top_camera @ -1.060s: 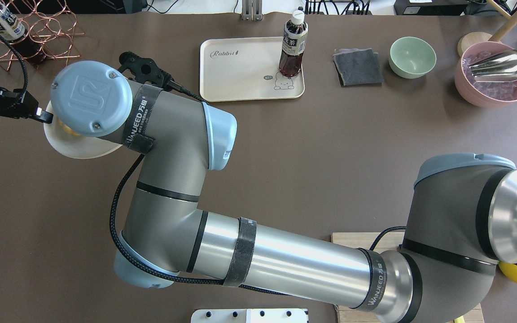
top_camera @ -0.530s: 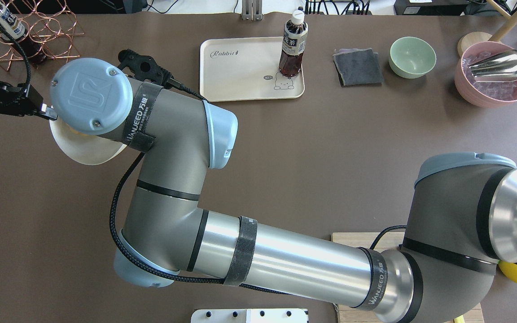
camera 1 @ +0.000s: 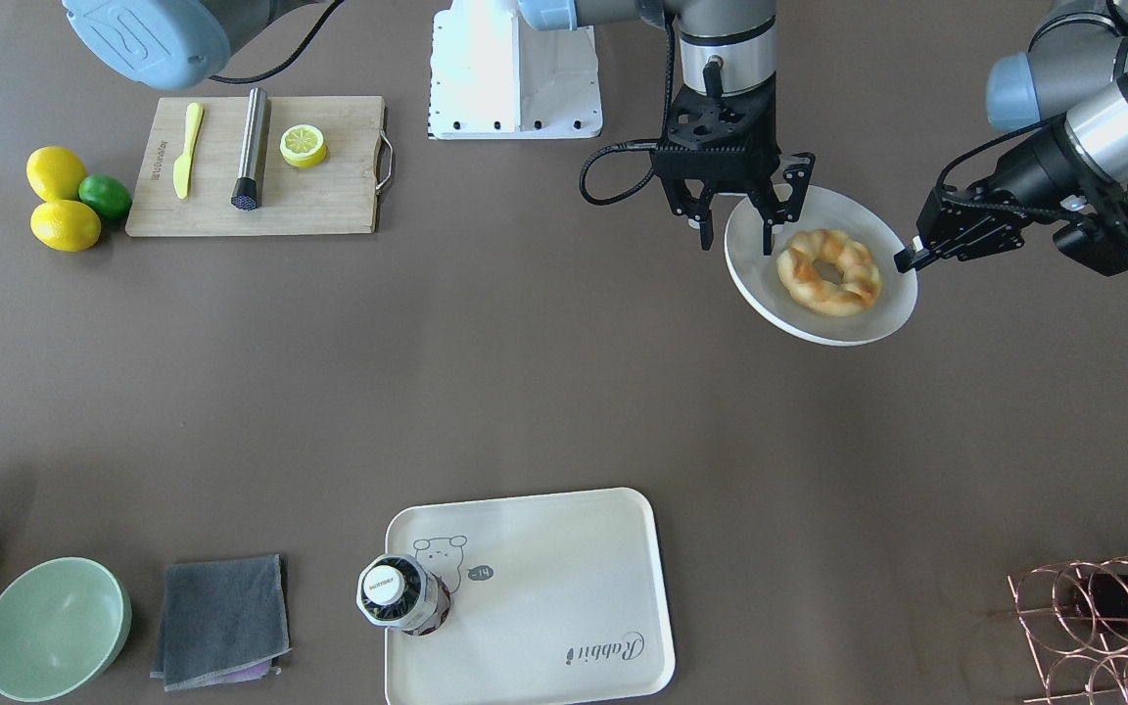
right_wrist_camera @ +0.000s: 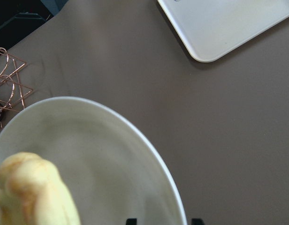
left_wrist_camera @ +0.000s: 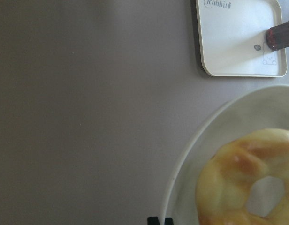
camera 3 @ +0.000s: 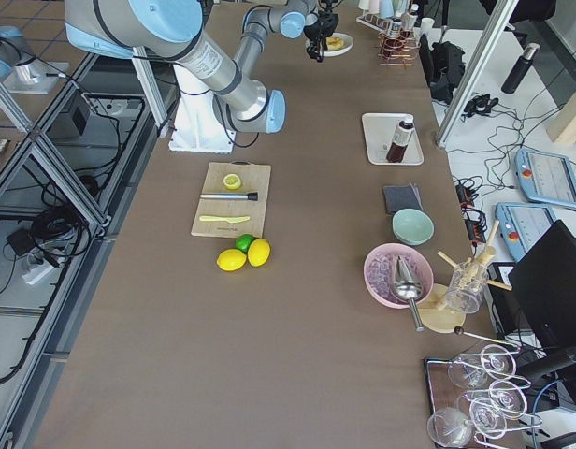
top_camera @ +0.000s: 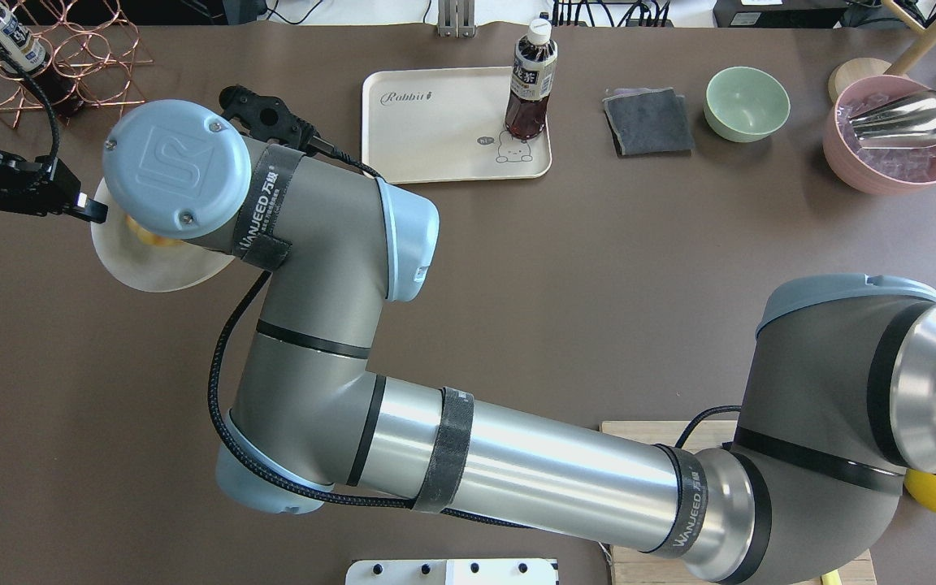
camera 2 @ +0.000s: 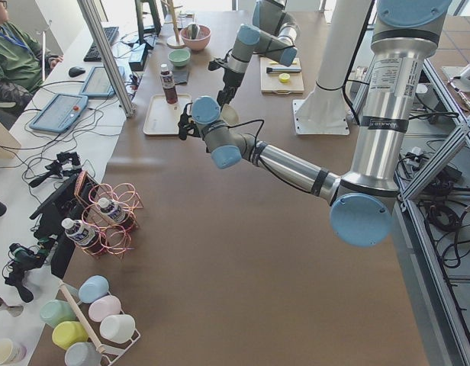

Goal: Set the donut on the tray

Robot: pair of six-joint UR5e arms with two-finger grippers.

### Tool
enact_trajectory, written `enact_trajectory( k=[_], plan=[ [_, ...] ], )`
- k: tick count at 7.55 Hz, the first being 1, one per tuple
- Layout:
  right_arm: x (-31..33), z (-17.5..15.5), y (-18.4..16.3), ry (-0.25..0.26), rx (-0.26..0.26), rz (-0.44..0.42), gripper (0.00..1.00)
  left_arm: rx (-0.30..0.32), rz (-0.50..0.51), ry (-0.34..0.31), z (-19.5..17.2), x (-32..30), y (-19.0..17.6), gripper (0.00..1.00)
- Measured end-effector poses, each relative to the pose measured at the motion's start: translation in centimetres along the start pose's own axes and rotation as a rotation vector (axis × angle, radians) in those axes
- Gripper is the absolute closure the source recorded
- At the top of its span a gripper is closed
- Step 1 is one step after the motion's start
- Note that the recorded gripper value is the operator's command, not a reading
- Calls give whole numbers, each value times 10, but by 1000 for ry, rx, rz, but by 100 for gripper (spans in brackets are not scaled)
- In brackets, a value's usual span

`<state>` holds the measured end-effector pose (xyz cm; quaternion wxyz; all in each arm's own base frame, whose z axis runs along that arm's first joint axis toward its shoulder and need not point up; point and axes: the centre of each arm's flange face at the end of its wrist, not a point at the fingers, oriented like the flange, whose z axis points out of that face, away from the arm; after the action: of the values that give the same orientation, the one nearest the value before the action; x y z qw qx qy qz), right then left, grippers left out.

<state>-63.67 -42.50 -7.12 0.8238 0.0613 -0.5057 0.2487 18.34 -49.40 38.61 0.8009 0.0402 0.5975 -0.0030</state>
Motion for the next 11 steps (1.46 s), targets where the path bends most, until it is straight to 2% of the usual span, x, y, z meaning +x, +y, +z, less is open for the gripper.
enact_trajectory(
  k=[3, 6, 8, 11],
  plan=[
    [20, -14, -12, -24, -12, -25, 1, -51, -17, 21, 2, -4, 0, 100],
    [56, -42, -54, -36, -65, -44, 1, -52, -38, 7, 21, -4, -35, 100],
    [84, -60, -102, 25, -93, -119, 1, -23, -61, -23, 39, 2, -75, 100],
    [182, -48, -213, 124, -153, -319, 1, 55, -112, -93, 81, 29, -148, 100]
  ],
)
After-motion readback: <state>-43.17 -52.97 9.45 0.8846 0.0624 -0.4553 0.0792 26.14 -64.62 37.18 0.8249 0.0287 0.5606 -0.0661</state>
